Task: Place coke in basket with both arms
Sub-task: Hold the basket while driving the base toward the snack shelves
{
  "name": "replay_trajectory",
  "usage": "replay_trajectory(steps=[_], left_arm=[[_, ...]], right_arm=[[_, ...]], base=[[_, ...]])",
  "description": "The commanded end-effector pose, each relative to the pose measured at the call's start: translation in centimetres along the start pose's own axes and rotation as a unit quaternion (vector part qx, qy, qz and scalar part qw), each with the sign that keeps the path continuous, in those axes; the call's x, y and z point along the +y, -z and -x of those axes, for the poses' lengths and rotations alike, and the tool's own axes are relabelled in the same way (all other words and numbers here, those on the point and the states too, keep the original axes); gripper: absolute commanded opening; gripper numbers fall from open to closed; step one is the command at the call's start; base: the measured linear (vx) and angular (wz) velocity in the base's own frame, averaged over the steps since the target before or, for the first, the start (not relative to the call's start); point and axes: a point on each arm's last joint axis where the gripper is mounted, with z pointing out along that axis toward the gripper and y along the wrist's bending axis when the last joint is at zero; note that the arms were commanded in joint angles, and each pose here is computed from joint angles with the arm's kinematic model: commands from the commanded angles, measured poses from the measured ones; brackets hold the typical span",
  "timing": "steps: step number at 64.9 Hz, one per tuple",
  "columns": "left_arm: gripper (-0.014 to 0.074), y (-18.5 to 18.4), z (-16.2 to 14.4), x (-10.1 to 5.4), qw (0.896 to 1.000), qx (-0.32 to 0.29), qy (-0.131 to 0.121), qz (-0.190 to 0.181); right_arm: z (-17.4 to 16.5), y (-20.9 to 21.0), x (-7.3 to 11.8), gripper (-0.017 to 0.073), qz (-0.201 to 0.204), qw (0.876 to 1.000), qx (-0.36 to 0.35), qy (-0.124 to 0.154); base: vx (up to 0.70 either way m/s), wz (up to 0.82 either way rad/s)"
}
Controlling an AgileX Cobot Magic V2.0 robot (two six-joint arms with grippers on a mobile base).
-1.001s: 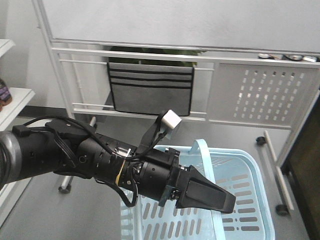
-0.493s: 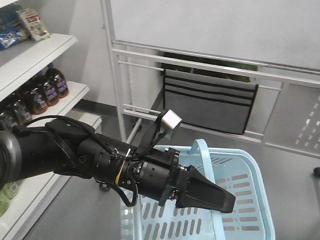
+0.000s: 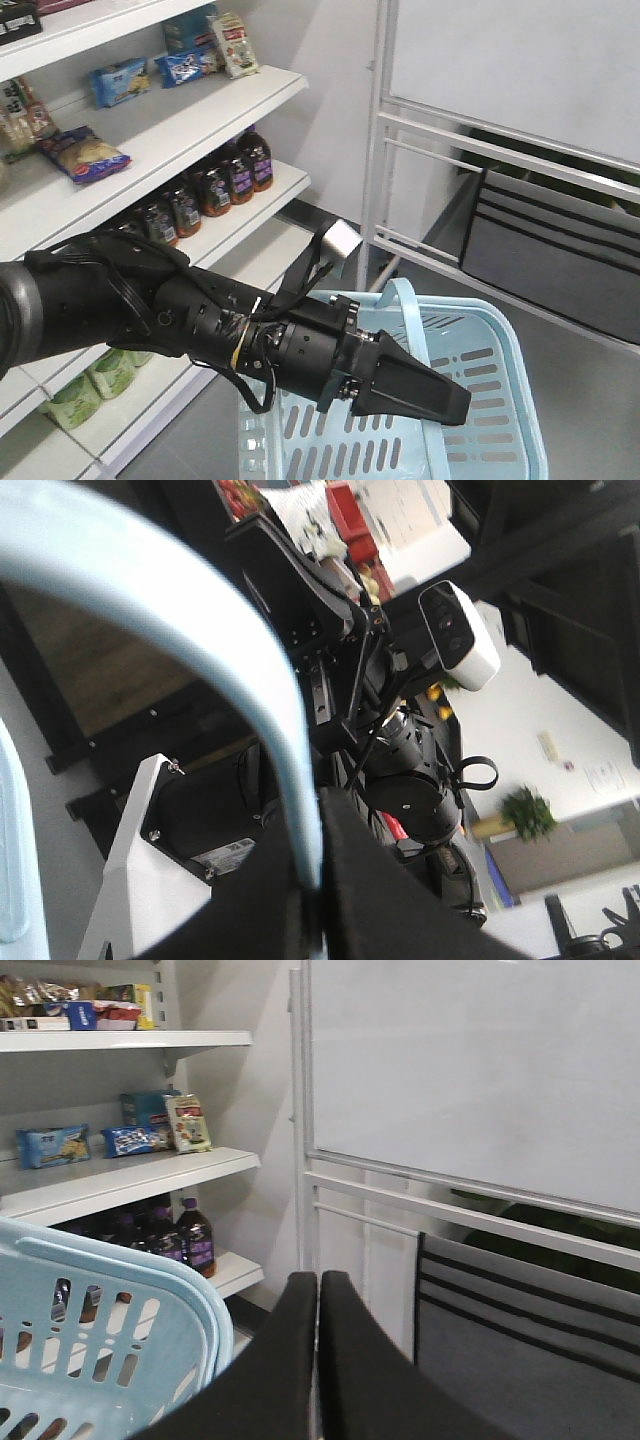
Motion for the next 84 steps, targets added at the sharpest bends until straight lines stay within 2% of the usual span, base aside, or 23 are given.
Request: replay_trajectory(steps=[1,84], left_arm=[[-0.0005,0.64,-0.12,-4.29,0.993,0.02,-0.028,-0.116],[-0.0005,0.64,-0.12,-4.29,0.993,0.02,-0.028,-0.116]], right_arm=[[0.1,0.05,0.08,-0.0005,0.004,0.999,-0.033,0.004],[0.1,0.05,0.08,-0.0005,0.004,0.999,-0.033,0.004]], base=[[0.13,0.5],[0.12,0.45]])
